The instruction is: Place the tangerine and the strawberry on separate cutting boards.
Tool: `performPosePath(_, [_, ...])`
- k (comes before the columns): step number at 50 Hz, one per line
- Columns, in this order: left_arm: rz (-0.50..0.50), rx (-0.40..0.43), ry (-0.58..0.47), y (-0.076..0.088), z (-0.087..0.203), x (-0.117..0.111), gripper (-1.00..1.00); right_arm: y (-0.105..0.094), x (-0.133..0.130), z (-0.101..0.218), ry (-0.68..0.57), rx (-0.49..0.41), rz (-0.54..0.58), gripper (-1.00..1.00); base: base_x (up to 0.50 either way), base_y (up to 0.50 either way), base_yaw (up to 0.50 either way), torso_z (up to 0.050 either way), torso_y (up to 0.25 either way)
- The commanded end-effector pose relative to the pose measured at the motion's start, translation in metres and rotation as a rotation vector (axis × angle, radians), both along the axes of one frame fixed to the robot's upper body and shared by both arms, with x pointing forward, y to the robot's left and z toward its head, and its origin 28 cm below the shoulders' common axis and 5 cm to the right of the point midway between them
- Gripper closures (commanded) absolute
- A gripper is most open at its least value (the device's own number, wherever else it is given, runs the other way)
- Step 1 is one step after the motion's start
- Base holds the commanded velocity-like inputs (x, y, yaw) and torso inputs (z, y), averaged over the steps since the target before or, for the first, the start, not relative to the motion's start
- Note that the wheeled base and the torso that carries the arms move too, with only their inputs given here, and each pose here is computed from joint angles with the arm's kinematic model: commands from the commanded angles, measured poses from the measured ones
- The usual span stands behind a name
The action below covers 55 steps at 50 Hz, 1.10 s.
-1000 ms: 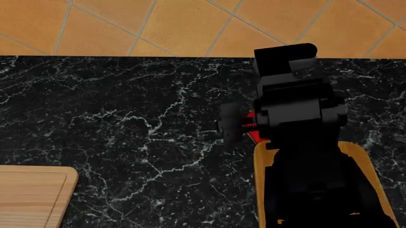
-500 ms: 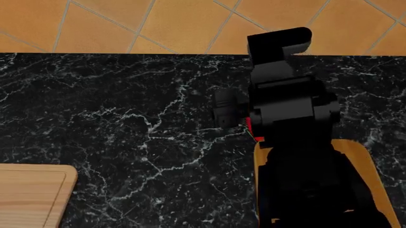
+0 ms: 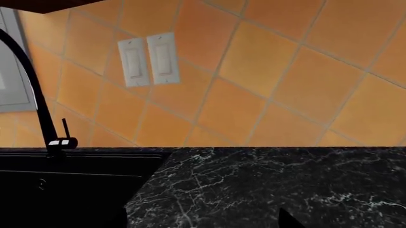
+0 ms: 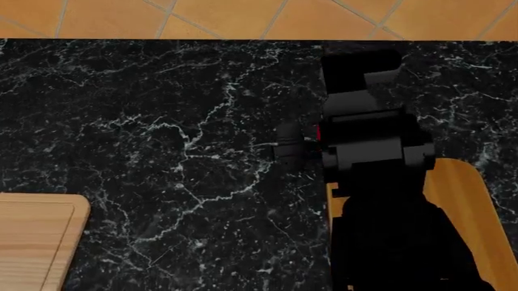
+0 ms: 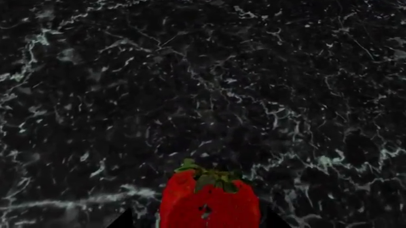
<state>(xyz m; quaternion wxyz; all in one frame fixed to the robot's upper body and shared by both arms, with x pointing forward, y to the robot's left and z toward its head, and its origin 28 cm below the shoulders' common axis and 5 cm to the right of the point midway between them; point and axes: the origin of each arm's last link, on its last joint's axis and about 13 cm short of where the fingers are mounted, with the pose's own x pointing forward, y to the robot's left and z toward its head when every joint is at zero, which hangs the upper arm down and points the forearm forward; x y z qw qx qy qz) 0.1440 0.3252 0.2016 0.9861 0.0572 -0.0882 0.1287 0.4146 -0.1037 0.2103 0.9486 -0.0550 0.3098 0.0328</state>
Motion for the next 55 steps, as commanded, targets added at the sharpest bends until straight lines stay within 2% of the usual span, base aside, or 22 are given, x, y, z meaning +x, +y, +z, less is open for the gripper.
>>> performPosePath(1, [0.010,-0.011,0.000,-0.004,-0.001,0.006,-1.00,0.000,0.001,-0.001,-0.010,0.023,-0.005,1.00,0.00,0.00,0.00,0.000,0.000])
performPosePath(11, [0.017,-0.011,0.005,-0.004,-0.015,0.011,-1.00,-0.002,0.005,0.009,-0.090,0.019,-0.014,1.00,0.00,0.00,0.00,0.000,0.000])
performPosePath(12, [0.017,-0.013,0.004,0.002,-0.007,0.000,-1.00,-0.003,0.006,0.012,-0.107,0.018,-0.014,1.00,0.00,0.00,0.00,0.000,0.000])
performPosePath(16, [0.018,-0.011,0.002,0.004,0.000,-0.007,-1.00,-0.007,0.008,0.025,-0.156,0.022,-0.017,1.00,0.00,0.00,0.00,0.000,0.000])
performPosePath(25, [0.014,-0.007,-0.003,0.000,0.003,-0.004,-1.00,-0.031,0.006,0.041,-0.201,0.014,-0.011,1.00,0.00,0.00,0.00,0.000,0.000])
performPosePath(26, [0.015,-0.008,-0.004,0.000,0.003,-0.003,-1.00,-0.038,-0.005,0.019,-0.095,0.020,-0.018,1.00,0.00,0.00,0.00,0.000,0.000])
performPosePath(29, [0.016,-0.009,-0.010,0.001,0.003,-0.004,-1.00,-0.053,-0.035,0.021,-0.061,0.026,-0.035,1.00,0.00,0.00,0.00,0.000,0.000])
performPosePath(32, [0.015,-0.011,-0.008,0.000,0.002,-0.002,-1.00,-0.057,-0.069,0.050,-0.215,0.012,-0.006,1.00,0.00,0.00,0.00,0.000,0.000])
performPosePath(36, [0.015,-0.022,-0.017,0.001,0.005,-0.004,-1.00,-0.072,-0.106,0.039,-0.214,-0.010,-0.013,1.00,0.00,0.00,0.00,0.000,0.000])
performPosePath(38, [0.019,-0.023,-0.016,0.002,0.003,-0.004,-1.00,-0.099,-0.125,0.037,-0.230,-0.098,-0.150,1.00,0.00,0.00,0.00,0.000,0.000])
performPosePath(39, [0.020,-0.026,-0.016,0.002,0.003,-0.003,-1.00,-0.104,-0.132,0.037,-0.236,-0.115,-0.198,1.00,0.00,0.00,0.00,0.000,0.000])
performPosePath(41, [0.019,-0.025,-0.016,0.001,0.003,-0.003,-1.00,-0.099,-0.144,0.036,-0.243,-0.143,-0.244,1.00,0.00,0.00,0.00,0.000,0.000])
performPosePath(42, [0.018,-0.025,-0.016,0.002,0.003,-0.004,-1.00,-0.095,-0.152,0.034,-0.238,-0.139,-0.229,1.00,0.00,0.00,0.00,0.000,0.000])
performPosePath(44, [0.016,-0.023,-0.015,0.001,0.003,-0.003,-1.00,-0.084,-0.170,0.026,-0.185,-0.058,-0.053,1.00,0.00,0.00,0.00,0.000,0.000])
performPosePath(45, [0.017,-0.022,-0.015,0.000,0.003,-0.003,-1.00,-0.083,-0.176,0.023,-0.173,-0.046,-0.024,1.00,0.00,0.00,0.00,0.000,0.000])
performPosePath(51, [0.017,-0.019,-0.018,0.000,0.004,-0.004,-1.00,-0.085,-0.196,0.014,-0.138,-0.057,-0.017,1.00,0.00,0.00,0.00,0.000,0.000])
performPosePath(55, [0.019,-0.017,-0.025,0.001,0.005,-0.007,-1.00,-0.086,-0.200,0.001,-0.111,-0.050,-0.028,1.00,0.00,0.00,0.00,0.000,0.000])
